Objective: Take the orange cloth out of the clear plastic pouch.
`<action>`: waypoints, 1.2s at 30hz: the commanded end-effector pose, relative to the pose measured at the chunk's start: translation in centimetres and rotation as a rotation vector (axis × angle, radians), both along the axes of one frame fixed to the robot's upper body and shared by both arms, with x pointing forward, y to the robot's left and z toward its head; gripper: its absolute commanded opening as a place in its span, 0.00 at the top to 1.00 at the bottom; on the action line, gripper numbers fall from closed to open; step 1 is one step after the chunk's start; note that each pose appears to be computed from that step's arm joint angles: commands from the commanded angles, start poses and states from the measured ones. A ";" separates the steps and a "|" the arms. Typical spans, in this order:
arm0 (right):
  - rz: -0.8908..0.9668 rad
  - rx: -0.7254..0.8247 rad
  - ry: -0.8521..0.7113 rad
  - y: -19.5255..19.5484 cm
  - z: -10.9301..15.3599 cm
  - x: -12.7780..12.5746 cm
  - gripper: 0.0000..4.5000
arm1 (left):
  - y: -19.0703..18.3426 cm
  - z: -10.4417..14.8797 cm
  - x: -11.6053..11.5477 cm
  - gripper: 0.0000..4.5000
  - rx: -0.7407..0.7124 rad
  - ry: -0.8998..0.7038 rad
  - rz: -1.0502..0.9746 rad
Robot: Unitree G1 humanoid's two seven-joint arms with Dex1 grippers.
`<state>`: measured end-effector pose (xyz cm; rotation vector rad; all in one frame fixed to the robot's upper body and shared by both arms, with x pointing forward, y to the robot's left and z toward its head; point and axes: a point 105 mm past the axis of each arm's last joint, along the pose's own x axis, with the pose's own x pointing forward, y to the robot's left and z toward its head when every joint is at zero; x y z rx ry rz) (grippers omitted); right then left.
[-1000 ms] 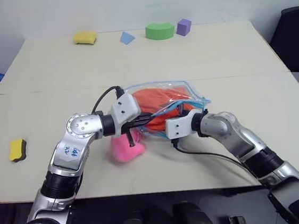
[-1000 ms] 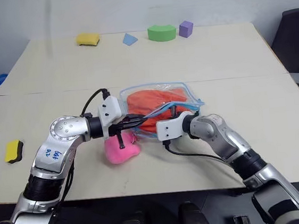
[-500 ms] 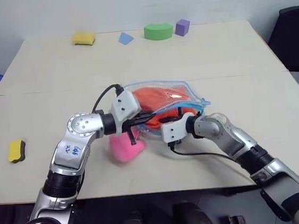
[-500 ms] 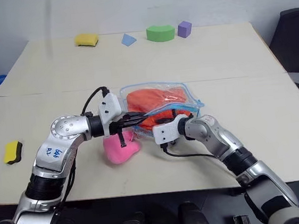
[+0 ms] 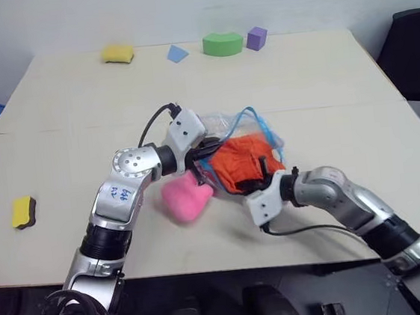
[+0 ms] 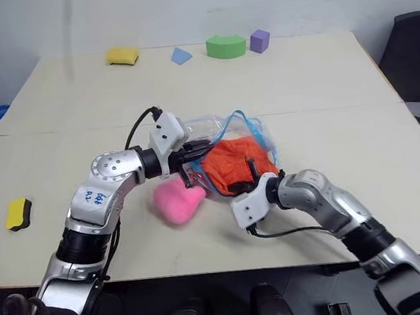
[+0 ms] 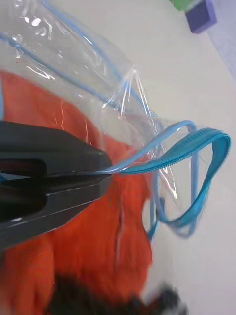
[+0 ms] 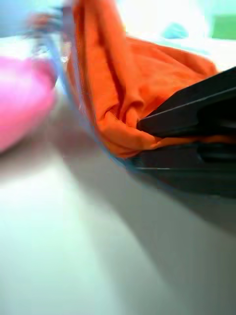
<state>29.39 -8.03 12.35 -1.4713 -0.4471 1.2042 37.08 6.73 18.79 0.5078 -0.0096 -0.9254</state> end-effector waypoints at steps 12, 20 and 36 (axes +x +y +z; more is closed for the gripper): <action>-0.232 -0.242 0.160 -16.7 -1.0 -5.4 0.99 | 2.5 -2.4 -2.6 1.00 0.182 -0.061 -0.127; -0.784 0.054 -0.030 -23.7 2.3 1.2 0.99 | 3.3 -5.3 -8.9 1.00 0.287 0.074 -0.379; -0.794 0.416 0.292 -16.2 1.0 0.8 0.61 | 3.6 -3.6 -9.1 0.79 0.150 0.130 -0.361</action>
